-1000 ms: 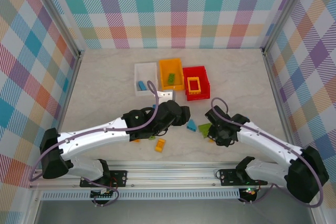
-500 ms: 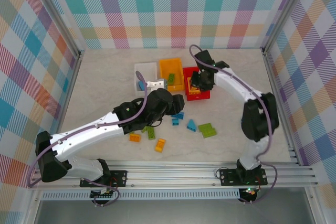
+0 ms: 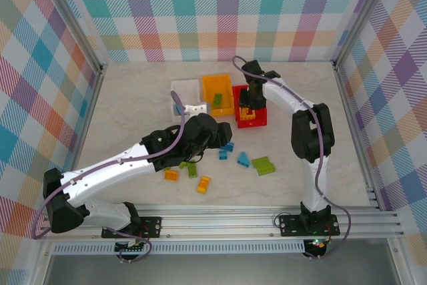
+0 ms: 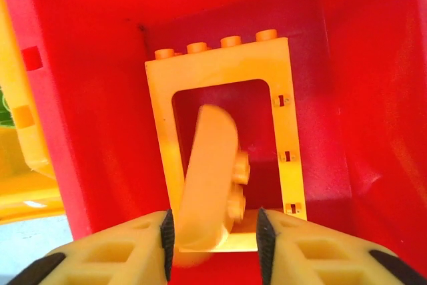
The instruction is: Sort the legos into containers by color
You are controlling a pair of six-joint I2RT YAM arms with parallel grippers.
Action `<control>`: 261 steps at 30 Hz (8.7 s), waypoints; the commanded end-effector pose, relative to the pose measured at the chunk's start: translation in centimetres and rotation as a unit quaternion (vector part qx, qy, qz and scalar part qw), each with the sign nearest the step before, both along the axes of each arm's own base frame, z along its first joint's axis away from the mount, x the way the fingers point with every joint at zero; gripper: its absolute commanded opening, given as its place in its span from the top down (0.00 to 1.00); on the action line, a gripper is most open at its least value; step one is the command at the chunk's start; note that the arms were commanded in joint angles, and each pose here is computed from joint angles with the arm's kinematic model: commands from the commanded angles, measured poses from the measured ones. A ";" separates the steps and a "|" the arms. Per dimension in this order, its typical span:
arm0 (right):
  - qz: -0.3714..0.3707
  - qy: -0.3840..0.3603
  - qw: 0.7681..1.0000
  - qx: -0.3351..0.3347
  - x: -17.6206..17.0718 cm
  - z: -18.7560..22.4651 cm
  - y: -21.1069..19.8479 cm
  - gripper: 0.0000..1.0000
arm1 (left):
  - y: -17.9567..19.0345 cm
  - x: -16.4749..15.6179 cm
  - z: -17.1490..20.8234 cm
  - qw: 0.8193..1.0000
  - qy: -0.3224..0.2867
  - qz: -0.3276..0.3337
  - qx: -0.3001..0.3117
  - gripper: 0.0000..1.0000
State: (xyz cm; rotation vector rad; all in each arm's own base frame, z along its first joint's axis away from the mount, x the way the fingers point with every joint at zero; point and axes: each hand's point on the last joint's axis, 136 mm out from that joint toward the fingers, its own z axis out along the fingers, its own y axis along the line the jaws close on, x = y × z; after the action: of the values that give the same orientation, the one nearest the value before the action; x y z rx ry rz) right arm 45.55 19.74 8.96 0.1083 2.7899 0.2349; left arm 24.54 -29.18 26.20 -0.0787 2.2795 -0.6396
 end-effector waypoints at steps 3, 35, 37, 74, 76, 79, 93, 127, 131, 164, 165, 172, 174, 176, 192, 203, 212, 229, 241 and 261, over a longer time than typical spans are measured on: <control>0.013 -0.059 0.998 0.009 -0.1 6.2 -0.3 0.57 | 2.4 -0.2 0.0 0.999 0.010 0.029 0.017 0.27; -0.234 -0.234 0.943 -0.012 -20.6 21.6 -19.4 0.28 | -31.1 0.0 -12.7 0.966 0.106 -0.235 -0.017 0.24; -0.236 -0.233 0.944 -0.009 -20.9 21.6 -19.4 0.27 | -32.0 0.2 -13.8 0.966 0.098 -0.239 -0.005 0.22; -0.240 -0.243 0.939 0.032 -22.7 20.7 -18.9 0.28 | -33.1 0.8 -23.4 0.967 0.034 -0.211 0.137 0.57; -0.239 -0.241 0.940 0.033 -22.6 20.6 -18.9 0.28 | -32.9 1.0 -22.8 0.966 0.027 -0.212 0.143 0.65; -0.239 -0.241 0.940 0.034 -22.6 20.5 -18.8 0.28 | -32.6 1.3 -21.5 0.966 0.017 -0.211 0.147 0.73; -0.177 -0.249 0.950 0.066 -21.8 22.1 -16.6 0.32 | -23.9 4.1 -11.4 0.981 -0.010 -0.133 0.141 0.89; 0.134 -0.143 0.970 0.146 -16.6 14.3 7.3 0.42 | 13.9 25.4 -17.3 0.937 0.234 0.202 0.163 0.87; 0.127 -0.140 0.972 0.140 -16.8 13.9 6.8 0.42 | 13.6 25.4 -17.9 0.936 0.245 0.199 0.154 0.75; -0.232 0.064 0.967 0.081 -24.0 0.9 -6.8 0.34 | -0.6 -2.3 -2.7 0.994 0.028 -0.101 0.012 0.32; -0.253 0.074 0.960 0.093 -24.1 0.1 -7.3 0.33 | -1.3 -3.4 -3.2 0.993 0.027 -0.112 0.012 0.32; -0.374 0.105 0.913 0.122 -23.5 -2.7 -10.8 0.28 | -4.9 -7.5 -4.8 0.987 0.005 -0.158 0.032 0.32; -0.393 0.125 0.903 0.121 -23.3 -3.4 -10.9 0.29 | -5.1 -7.5 -4.7 0.987 0.002 -0.157 0.036 0.33; -0.407 0.142 0.894 0.124 -23.3 -4.2 -10.7 0.29 | -5.3 -7.5 -4.4 0.987 -0.002 -0.158 0.035 0.33; -0.441 0.221 0.856 0.154 -24.8 -7.0 -8.8 0.36 | -4.4 -7.2 -3.1 0.988 -0.017 -0.148 0.039 0.34; -0.450 0.229 0.851 0.146 -25.9 -7.7 -7.9 0.46 | -4.4 -7.2 -2.9 0.989 -0.017 -0.146 0.034 0.36; -0.433 0.131 0.886 0.097 -24.9 -4.2 -10.5 0.75 | -1.2 -6.3 0.6 0.993 -0.060 -0.096 0.026 0.36; 0.050 -0.138 0.986 0.081 -6.8 9.9 8.6 0.79 | 10.7 1.6 2.7 0.996 0.002 0.084 0.006 0.29; 0.068 -0.118 0.984 0.111 4.3 5.8 12.2 0.80 | 10.4 2.0 0.3 0.996 0.025 0.080 0.009 0.29; 0.071 -0.146 0.975 0.153 6.3 11.3 12.6 0.49 | 10.6 1.3 -0.4 0.996 0.037 0.075 0.005 0.30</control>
State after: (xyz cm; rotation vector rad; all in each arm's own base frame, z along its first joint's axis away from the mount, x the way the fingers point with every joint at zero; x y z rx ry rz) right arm 52.33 32.65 12.64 -0.0289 2.5867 0.5840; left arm 25.97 -19.07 25.68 -0.2464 2.3313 -0.5339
